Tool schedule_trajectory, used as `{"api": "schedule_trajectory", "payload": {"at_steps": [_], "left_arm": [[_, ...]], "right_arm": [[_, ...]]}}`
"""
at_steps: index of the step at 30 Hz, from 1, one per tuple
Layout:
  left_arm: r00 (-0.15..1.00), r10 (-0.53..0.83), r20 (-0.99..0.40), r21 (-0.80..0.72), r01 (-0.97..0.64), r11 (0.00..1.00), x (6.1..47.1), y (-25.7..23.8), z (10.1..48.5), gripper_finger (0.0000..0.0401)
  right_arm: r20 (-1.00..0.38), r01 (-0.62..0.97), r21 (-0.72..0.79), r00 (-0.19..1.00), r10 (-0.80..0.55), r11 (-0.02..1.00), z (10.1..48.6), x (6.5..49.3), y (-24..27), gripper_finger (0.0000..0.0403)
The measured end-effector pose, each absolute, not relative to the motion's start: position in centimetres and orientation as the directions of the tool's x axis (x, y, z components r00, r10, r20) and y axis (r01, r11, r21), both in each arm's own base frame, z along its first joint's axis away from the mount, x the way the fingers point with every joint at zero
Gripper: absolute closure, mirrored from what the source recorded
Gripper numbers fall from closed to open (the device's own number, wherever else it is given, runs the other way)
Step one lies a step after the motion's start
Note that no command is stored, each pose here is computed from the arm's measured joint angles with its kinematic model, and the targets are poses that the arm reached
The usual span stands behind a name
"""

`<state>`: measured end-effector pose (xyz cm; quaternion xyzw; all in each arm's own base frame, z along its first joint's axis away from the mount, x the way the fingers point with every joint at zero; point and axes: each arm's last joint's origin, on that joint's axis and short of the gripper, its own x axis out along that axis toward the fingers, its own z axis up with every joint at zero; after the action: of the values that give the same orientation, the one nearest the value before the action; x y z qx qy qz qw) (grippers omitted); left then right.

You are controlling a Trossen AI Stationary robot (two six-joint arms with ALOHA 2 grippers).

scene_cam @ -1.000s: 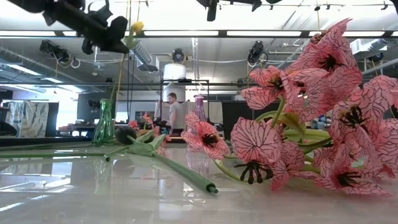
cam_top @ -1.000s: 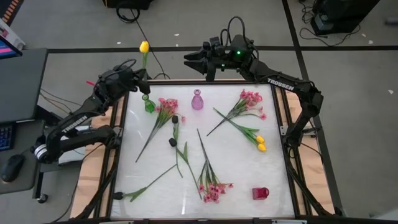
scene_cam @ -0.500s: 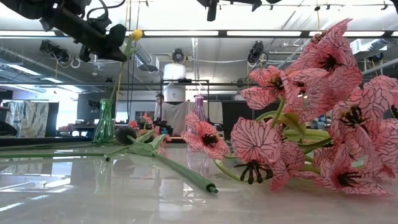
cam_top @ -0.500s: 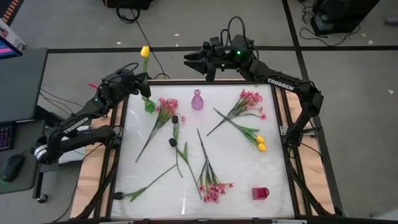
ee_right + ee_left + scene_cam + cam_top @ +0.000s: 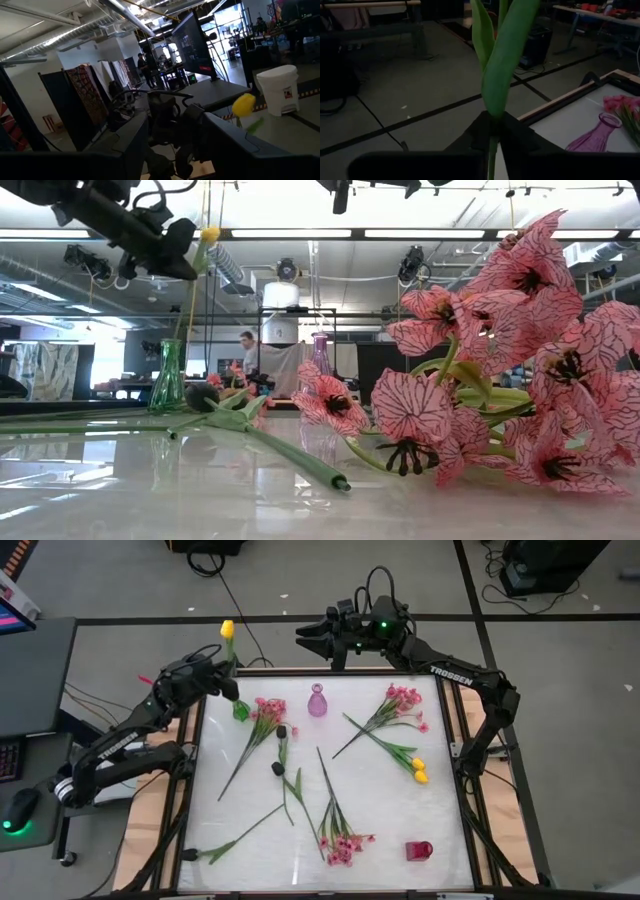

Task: Sort flowers into vase by color
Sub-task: Put the bottom yellow flower into the green vase, then put the top left pink flowers into the purple vase

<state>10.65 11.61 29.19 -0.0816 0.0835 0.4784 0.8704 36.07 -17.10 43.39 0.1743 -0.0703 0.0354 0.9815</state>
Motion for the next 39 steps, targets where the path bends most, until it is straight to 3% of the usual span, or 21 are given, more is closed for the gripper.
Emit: {"api": "schedule_trajectory", "payload": {"at_steps": [12,30,39], "left_arm": [[0.521,0.812,-0.262,-0.053,-0.848,0.527,10.5,11.4,28.8,0.0246],[0.516,0.807,-0.287,-0.055,-0.850,0.524,8.9,9.9,28.9,0.0164],[0.578,0.774,-0.257,-0.166,-0.816,0.554,7.9,8.5,29.3,0.0149]], "right_arm": [[0.151,-0.094,0.337,0.988,0.045,0.937,43.4,36.1,-17.1,0.0207],[0.151,-0.094,0.337,0.988,0.045,0.937,43.4,36.1,-17.1,0.0207],[0.151,-0.094,0.337,0.988,0.045,0.937,43.4,36.1,-17.1,0.0207]]}}
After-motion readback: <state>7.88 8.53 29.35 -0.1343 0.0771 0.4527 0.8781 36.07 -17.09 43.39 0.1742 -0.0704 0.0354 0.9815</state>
